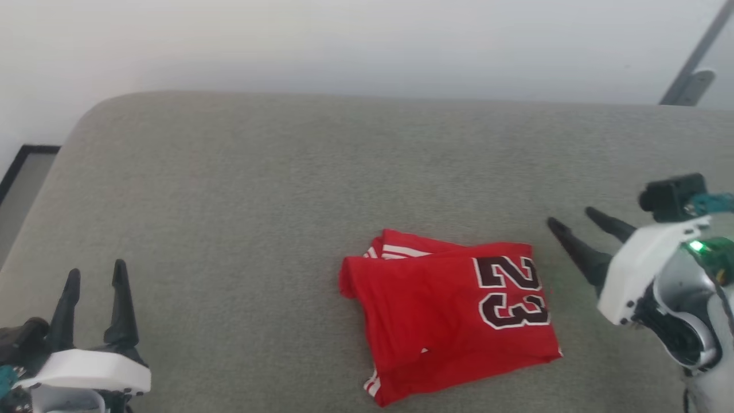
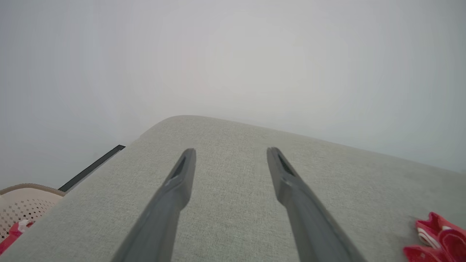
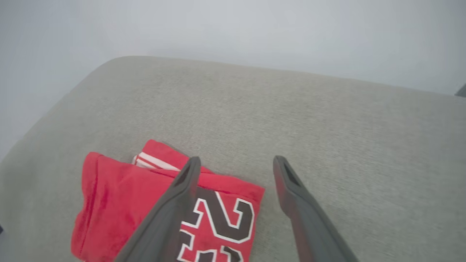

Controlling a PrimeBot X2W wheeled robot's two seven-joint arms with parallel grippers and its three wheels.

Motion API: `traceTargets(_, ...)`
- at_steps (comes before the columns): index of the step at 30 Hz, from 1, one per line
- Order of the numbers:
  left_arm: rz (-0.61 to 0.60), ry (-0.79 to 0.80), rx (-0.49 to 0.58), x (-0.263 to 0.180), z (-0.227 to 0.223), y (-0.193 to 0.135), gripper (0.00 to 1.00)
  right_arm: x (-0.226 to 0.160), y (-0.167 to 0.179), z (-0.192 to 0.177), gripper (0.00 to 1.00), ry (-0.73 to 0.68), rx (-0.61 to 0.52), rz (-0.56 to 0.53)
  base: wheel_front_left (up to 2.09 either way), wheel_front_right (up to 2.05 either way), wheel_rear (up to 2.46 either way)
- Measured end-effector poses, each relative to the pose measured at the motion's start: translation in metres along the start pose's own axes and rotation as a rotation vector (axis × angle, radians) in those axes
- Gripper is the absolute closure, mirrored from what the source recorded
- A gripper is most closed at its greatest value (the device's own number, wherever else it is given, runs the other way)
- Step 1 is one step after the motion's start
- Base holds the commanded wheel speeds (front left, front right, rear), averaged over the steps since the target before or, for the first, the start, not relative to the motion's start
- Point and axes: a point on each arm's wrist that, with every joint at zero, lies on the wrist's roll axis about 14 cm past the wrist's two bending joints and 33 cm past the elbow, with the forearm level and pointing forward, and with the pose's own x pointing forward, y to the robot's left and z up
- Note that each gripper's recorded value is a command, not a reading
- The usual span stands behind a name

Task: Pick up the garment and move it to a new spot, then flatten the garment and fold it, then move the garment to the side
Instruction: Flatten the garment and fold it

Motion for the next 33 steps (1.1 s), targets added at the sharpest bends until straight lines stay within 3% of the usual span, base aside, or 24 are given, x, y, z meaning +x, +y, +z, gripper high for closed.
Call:
traceTargets(14, -0.086, 0.005, 0.052, 0.0, 0.001, -0.017, 0.0, -0.075, -0.077, -0.009, 0.0, -0.266, -0.08, -0.289, 0.0, 0.0, 0.0)
traceTargets(23, -0.121, 0.025, 0.088, -0.005, -0.003, -0.021, 0.0, -0.104, -0.099, -0.013, 0.0, -0.38, -0.141, -0.391, 0.0, 0.0, 0.0)
traceTargets(33, -0.137, 0.033, 0.102, -0.006, -0.004, -0.021, 0.0, -0.117, -0.106, -0.026, 0.0, -0.418, -0.108, -0.442, 0.0, 0.0, 0.0)
